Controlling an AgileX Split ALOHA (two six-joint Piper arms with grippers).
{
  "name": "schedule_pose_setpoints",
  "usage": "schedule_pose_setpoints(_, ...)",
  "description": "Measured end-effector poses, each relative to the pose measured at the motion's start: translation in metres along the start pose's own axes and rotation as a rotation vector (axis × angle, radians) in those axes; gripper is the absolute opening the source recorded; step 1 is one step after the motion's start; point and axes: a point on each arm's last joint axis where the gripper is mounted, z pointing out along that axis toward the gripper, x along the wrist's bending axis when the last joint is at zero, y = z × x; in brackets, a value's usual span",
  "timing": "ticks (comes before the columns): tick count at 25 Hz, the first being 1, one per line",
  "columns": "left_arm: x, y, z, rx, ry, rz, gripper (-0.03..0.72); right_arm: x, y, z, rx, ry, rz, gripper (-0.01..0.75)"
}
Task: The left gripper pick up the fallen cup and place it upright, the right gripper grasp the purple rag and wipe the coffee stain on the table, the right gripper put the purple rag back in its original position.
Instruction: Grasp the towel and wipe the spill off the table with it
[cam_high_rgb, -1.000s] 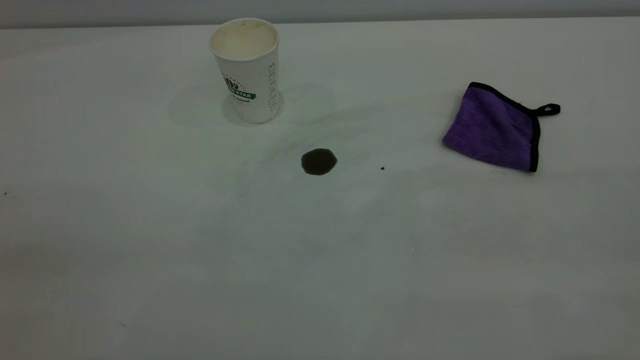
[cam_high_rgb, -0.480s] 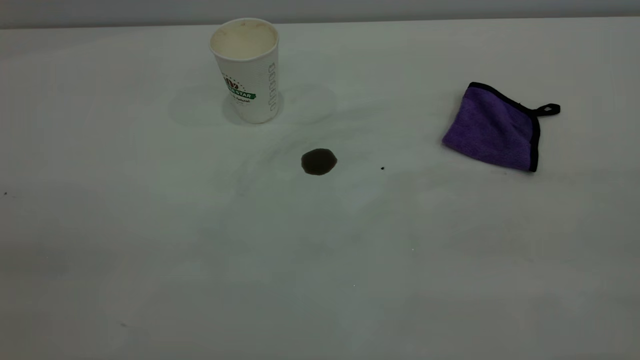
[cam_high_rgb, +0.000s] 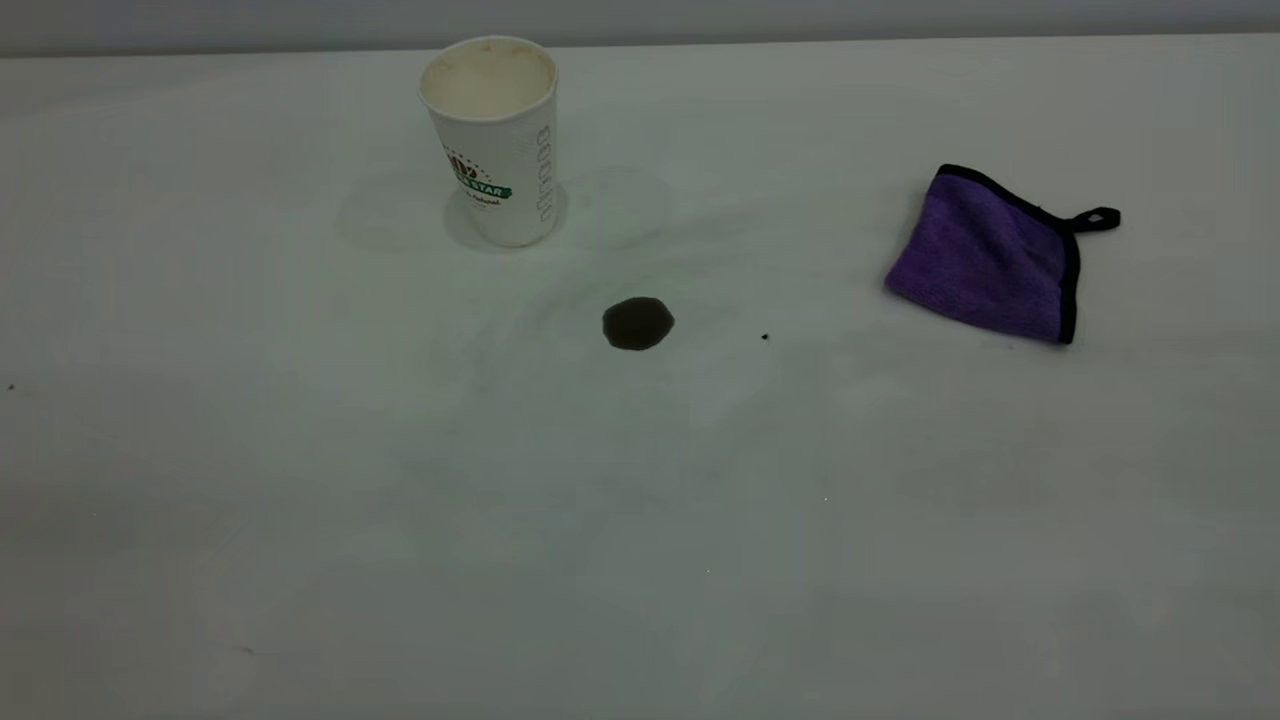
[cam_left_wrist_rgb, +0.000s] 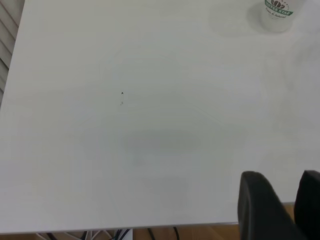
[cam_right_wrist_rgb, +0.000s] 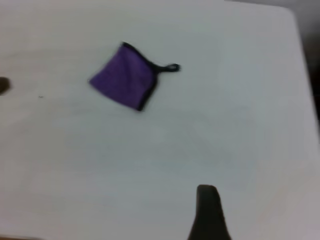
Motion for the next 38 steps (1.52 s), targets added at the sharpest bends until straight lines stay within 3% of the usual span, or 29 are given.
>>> schedule_pose_setpoints(6,0.000,0.000,0.000,0.000,0.000,0.000,0.239,-0.009,0.069,0.042,0.173,-0.039,-0.049,0.588)
schedule_pose_setpoints(14,0.000,0.000,0.000,0.000,0.000,0.000,0.239,-0.006,0.118,0.183,0.385,0.000,-0.068,0.663)
schedule_pose_setpoints(19,0.000,0.000,0.000,0.002,0.000,0.000,0.239,0.006,0.110,0.279,0.518,0.047,-0.111,0.709)
schedule_pose_setpoints(25,0.000,0.000,0.000,0.002,0.000,0.000,0.239,0.035,0.079,0.390,0.684,0.114,-0.185,0.714)
schedule_pose_setpoints(32,0.000,0.000,0.000,0.002,0.000,0.000,0.239,0.053,0.057,0.473,0.749,0.164,-0.230,0.714)
schedule_pose_setpoints(38,0.000,0.000,0.000,0.002,0.000,0.000,0.239,0.060,0.044,0.499,0.737,0.219,-0.255,0.714)
